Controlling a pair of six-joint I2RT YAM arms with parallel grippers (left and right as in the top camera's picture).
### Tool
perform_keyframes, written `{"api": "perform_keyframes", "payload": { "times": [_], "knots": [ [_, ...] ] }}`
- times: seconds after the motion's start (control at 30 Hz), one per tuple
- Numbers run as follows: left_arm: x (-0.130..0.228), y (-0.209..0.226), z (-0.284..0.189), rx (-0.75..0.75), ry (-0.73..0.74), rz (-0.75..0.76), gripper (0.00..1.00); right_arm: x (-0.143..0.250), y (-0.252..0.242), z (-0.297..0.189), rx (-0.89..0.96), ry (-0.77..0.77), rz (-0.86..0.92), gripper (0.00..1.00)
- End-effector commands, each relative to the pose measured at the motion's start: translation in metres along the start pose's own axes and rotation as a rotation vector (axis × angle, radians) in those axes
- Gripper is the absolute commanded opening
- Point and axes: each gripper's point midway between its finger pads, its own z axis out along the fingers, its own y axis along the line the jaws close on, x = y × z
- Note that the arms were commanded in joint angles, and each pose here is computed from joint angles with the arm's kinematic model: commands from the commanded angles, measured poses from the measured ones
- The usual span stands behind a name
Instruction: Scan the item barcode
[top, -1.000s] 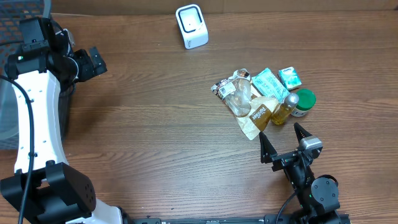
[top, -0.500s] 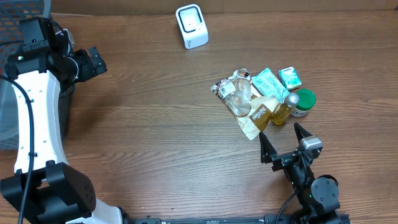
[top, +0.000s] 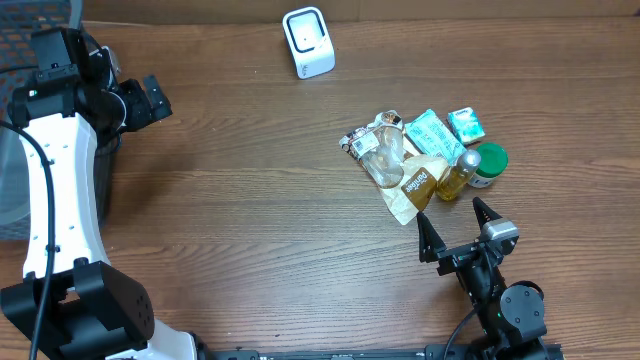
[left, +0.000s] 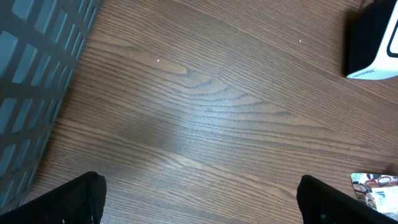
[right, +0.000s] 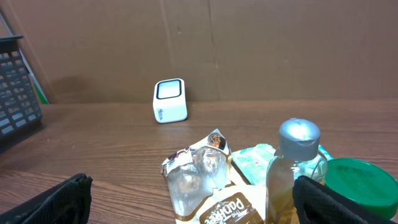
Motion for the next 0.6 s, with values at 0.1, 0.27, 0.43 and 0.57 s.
{"api": "perform_keyframes", "payload": {
  "times": [0.1,0.27,0.43,0.57],
  "knots": [
    [-0.003,-0.003,-0.004,0.0,-0.014,0.004,1.0,0.002,0.0,0.0,-0.003,-0.001,-0.007,1.0],
    [-0.009,-0.012,-0.041,0.02,-0.105,0.019,1.0,0.002,0.0,0.0,-0.003,-0.002,-0.007,1.0],
    [-0.009,-0.029,-0.141,0.07,-0.34,0.061,1.0,0.002,0.0,0.0,-0.003,-0.002,-0.007,1.0],
    [0.005,-0.038,-0.21,0.106,-0.506,0.09,1.0,0.002,0.0,0.0,-0.003,-0.002,-0.007,1.0]
  ]
}}
